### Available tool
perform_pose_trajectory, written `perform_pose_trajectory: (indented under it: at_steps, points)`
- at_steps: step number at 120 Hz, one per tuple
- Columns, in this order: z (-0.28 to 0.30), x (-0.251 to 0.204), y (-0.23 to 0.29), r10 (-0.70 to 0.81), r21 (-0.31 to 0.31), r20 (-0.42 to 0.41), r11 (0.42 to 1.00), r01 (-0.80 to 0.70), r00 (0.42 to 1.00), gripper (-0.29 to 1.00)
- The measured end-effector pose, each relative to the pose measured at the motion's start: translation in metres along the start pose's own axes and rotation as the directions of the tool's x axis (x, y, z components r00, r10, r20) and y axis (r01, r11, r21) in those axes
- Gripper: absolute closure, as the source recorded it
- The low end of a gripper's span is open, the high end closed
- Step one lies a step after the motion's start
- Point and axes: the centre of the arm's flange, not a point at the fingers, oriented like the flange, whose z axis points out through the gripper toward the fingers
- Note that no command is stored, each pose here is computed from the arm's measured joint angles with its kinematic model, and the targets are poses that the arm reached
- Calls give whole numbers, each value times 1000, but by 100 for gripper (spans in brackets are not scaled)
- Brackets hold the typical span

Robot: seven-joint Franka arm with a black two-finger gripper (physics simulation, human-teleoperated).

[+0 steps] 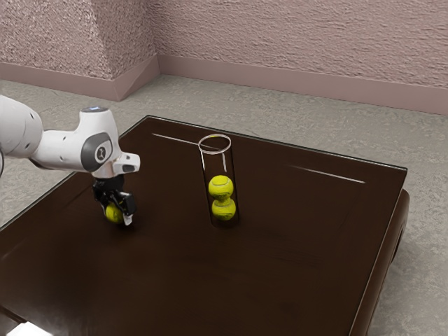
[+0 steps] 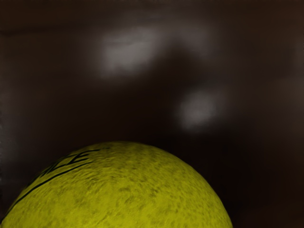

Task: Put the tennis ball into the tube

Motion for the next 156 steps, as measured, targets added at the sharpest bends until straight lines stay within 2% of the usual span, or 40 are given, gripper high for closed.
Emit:
perform_pose_trajectory:
  at_steps: [38, 54, 66, 102, 121, 138, 156]
  points:
    - [-3, 1, -1, -6, 7, -7, 1000, 6, 1000, 28]
    - [-7, 2, -1, -6, 16, -13, 1000, 6, 1000, 31]
    - [-33, 3, 3, 1, 40, -47, 999, 0, 999, 33]
    - [-137, -7, 23, 41, 148, -156, 989, -18, 987, 33]
    - [-206, -16, 62, 103, 244, -200, 968, -53, 974, 32]
    - [-244, -10, 93, 153, 313, -221, 947, -79, 963, 32]
    - [-282, 6, 160, 269, 379, -261, 912, -158, 927, 32]
